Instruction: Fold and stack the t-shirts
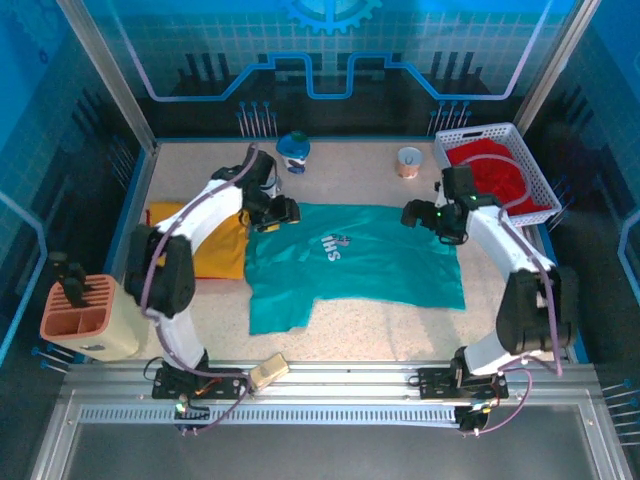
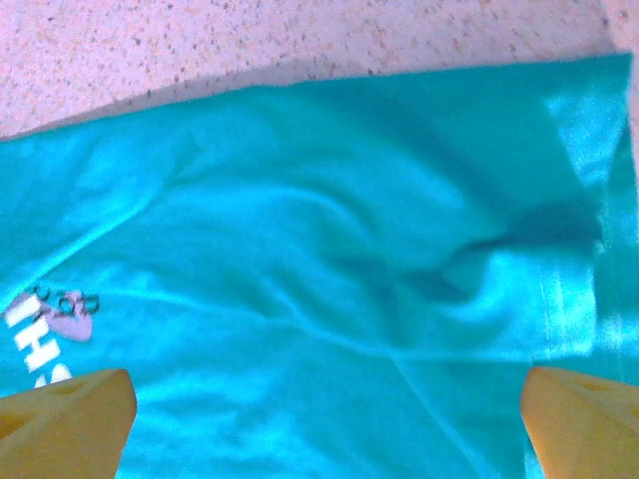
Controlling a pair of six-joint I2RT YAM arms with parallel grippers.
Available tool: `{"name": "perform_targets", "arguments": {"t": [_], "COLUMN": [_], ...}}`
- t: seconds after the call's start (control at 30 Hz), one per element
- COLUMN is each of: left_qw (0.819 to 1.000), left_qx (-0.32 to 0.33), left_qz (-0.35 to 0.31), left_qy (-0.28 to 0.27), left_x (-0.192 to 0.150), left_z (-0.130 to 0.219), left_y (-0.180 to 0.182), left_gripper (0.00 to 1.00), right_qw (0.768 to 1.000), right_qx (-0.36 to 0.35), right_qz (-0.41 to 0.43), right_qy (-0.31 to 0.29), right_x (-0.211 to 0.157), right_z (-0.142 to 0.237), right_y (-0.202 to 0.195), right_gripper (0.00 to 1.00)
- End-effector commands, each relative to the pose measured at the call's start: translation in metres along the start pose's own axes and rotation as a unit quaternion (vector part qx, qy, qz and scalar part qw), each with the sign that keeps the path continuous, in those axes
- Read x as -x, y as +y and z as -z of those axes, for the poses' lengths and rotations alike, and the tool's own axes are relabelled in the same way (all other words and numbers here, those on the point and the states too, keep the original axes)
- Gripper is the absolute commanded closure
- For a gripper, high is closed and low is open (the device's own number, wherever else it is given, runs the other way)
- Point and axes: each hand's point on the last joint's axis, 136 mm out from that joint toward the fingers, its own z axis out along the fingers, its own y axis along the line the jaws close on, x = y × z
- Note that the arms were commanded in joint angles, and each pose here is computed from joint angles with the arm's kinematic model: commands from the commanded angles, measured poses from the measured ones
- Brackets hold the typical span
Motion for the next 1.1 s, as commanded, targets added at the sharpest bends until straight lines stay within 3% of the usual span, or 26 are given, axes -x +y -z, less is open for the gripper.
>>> {"name": "perform_targets", "arguments": {"t": [0.0, 0.37, 0.5, 0.7, 1.07], "left_qw": [0.999, 0.993, 0.99, 0.979, 0.972], "left_qx": [0.006, 0.031, 0.038, 0.088, 0.125], "left_qz": [-0.001, 0.085, 0.117, 0.16, 0.181], "left_qy": [0.035, 0.073, 0.064, 0.088, 0.089], "left_x": [-0.048, -0.175, -0.191, -0.225, -0.237], "left_z": [0.015, 0.029, 0.036, 0.021, -0.008], "left_y": [0.016, 0.084, 0.081, 0.108, 0.124], "left_gripper": [0.42, 0.44, 0.47, 0.49, 0.49], "right_qw": [0.997, 0.973, 0.961, 0.953, 0.953], "right_qx": [-0.011, -0.017, 0.003, 0.01, 0.003], "right_qz": [-0.073, -0.227, -0.272, -0.292, -0.294], "right_qy": [0.039, 0.035, 0.048, 0.078, 0.078], "right_x": [-0.043, -0.113, -0.128, -0.144, -0.144], "right_z": [0.005, 0.026, 0.016, 0.0, -0.004], "right_y": [-0.032, -0.098, -0.107, -0.114, -0.119], "right_gripper": [0.0, 0.22, 0.27, 0.29, 0.3]}}
